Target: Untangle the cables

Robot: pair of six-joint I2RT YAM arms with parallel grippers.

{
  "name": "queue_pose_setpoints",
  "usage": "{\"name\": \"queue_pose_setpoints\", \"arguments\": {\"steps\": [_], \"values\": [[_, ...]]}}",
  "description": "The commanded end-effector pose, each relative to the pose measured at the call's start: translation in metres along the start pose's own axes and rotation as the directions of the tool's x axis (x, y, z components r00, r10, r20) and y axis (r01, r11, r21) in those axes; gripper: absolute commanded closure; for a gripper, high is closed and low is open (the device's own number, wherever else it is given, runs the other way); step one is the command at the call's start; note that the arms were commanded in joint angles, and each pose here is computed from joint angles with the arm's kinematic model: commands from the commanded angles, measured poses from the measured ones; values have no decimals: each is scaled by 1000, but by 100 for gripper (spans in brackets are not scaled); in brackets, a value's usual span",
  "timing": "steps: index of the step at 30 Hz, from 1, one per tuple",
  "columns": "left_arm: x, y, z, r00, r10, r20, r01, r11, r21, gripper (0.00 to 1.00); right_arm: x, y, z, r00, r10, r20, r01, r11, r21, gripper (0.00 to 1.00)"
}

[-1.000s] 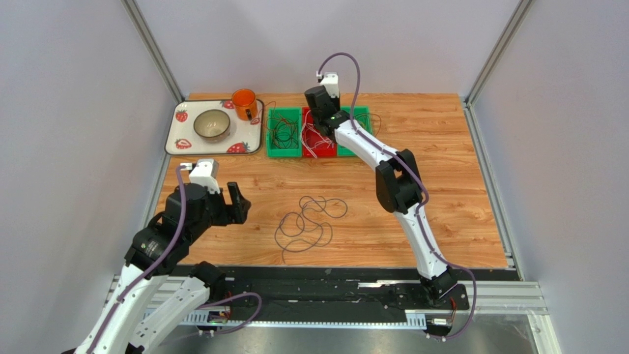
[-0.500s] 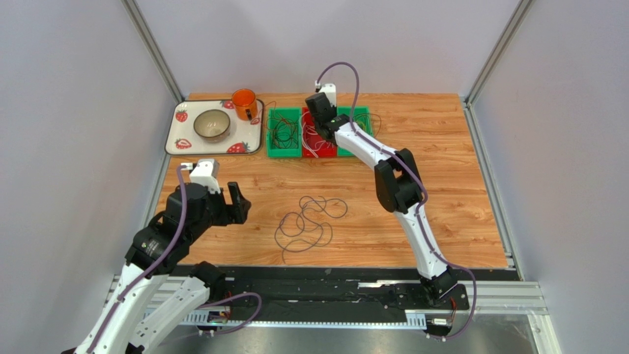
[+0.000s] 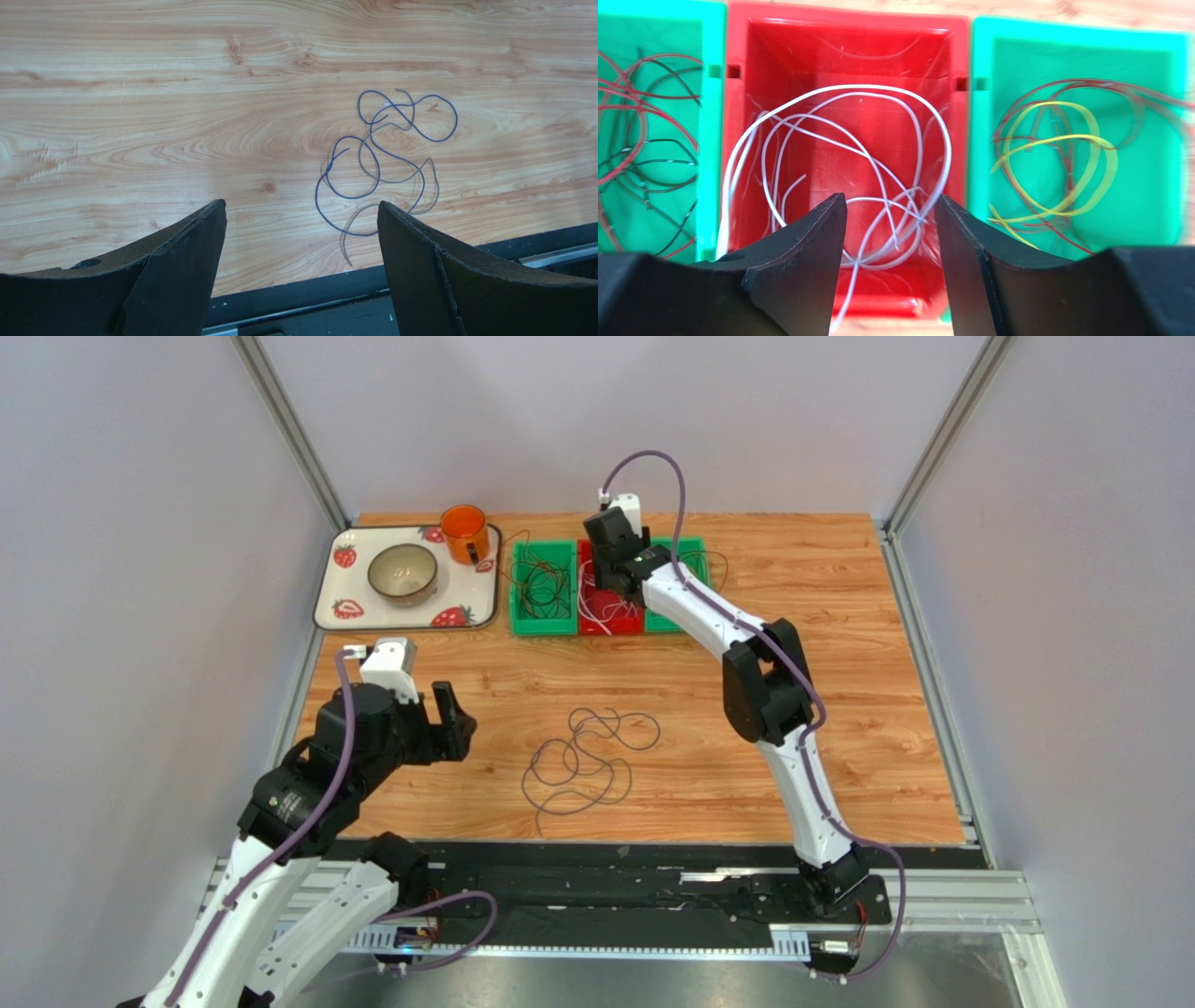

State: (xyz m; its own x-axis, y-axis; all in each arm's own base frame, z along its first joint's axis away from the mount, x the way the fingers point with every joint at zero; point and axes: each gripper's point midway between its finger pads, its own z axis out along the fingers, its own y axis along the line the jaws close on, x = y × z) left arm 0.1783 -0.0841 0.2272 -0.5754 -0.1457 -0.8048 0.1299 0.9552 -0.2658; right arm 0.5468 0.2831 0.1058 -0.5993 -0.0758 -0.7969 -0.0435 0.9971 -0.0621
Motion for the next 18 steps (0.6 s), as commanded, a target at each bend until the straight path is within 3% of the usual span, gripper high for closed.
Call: {"name": "queue_pose_setpoints", "arguments": {"steps": [1,8,12,16,18], "values": [[-4,1,-2,1000,-23,15,23,1000,-9,13,-53,-20,-51,996,-2,87,1,1000,14,44],[-4,1,-1,1000,-22,12,23,1000,-12,13,-67,-23,-78,996,-1,93,4,1000,-30,42],[-3,2,-1,1000,-23,9,23,1000,-17,13,-63,-14,-105,999,12,42,-6,990,-139,43],[-3,2,1,1000,-22,3,22,1000,-18,13,-44,-17,-138,999,32,1,-31,974,-223,44],[-3,1,0,1000,-22,2,22,1000,-16,13,-10,-16,-146,997,20,-75,-40,961,-272,44]]}}
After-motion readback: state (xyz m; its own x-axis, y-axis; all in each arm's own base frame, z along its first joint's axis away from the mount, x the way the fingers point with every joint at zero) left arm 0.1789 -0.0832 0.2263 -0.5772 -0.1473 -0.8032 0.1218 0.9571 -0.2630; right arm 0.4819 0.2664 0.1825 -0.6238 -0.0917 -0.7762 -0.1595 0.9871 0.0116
